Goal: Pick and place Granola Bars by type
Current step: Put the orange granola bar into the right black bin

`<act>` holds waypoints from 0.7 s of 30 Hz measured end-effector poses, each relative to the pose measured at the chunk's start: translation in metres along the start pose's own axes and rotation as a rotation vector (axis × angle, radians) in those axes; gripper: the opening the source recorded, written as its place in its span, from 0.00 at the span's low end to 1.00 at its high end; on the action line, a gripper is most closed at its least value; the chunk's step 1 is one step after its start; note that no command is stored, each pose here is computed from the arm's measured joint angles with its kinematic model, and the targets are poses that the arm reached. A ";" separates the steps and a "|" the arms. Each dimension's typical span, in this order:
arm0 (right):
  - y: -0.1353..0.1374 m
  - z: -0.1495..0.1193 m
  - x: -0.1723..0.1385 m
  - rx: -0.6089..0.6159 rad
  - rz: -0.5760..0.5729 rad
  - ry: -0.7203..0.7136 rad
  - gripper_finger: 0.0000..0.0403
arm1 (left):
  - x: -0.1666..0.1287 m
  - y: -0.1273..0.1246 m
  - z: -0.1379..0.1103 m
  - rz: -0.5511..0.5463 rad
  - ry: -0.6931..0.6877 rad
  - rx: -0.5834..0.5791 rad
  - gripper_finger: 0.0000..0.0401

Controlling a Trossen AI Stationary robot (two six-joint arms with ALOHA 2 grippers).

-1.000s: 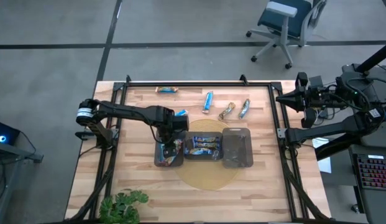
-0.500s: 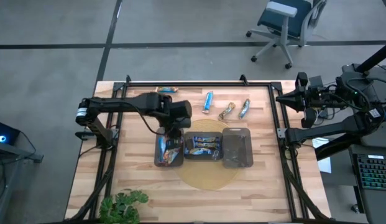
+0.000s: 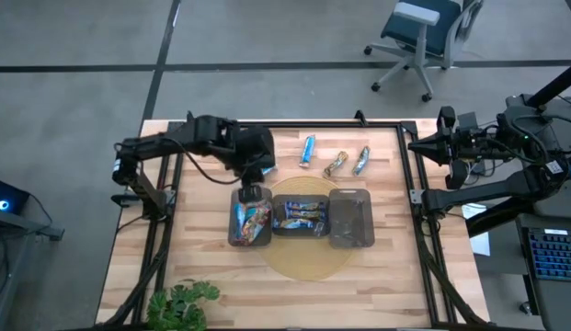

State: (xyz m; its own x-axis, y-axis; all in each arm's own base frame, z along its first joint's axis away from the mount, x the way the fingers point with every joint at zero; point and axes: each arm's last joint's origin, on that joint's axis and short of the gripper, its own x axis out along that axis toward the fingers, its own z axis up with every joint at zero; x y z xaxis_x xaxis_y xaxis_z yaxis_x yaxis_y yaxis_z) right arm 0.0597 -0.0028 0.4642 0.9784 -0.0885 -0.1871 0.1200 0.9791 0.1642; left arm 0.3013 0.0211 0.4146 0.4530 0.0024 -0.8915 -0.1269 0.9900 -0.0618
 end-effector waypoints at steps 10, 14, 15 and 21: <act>0.000 0.000 0.000 0.000 0.000 0.000 0.02 | -0.017 0.036 0.005 0.084 -0.066 -0.038 0.00; 0.000 0.000 0.000 0.000 0.000 0.000 0.02 | -0.019 0.057 0.004 0.122 -0.066 -0.071 0.00; 0.000 0.000 0.000 0.000 0.000 0.000 0.02 | -0.020 0.063 0.003 0.132 -0.066 -0.079 0.00; 0.000 0.000 0.000 0.000 0.000 0.000 0.02 | -0.020 0.097 -0.002 0.186 -0.057 -0.140 0.00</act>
State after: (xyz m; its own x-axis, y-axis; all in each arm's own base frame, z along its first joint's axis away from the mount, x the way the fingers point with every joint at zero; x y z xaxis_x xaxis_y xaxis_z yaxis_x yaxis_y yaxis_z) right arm 0.0597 -0.0028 0.4642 0.9784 -0.0885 -0.1869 0.1199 0.9791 0.1643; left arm 0.2786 0.1164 0.4255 0.4595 0.1946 -0.8666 -0.3317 0.9427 0.0359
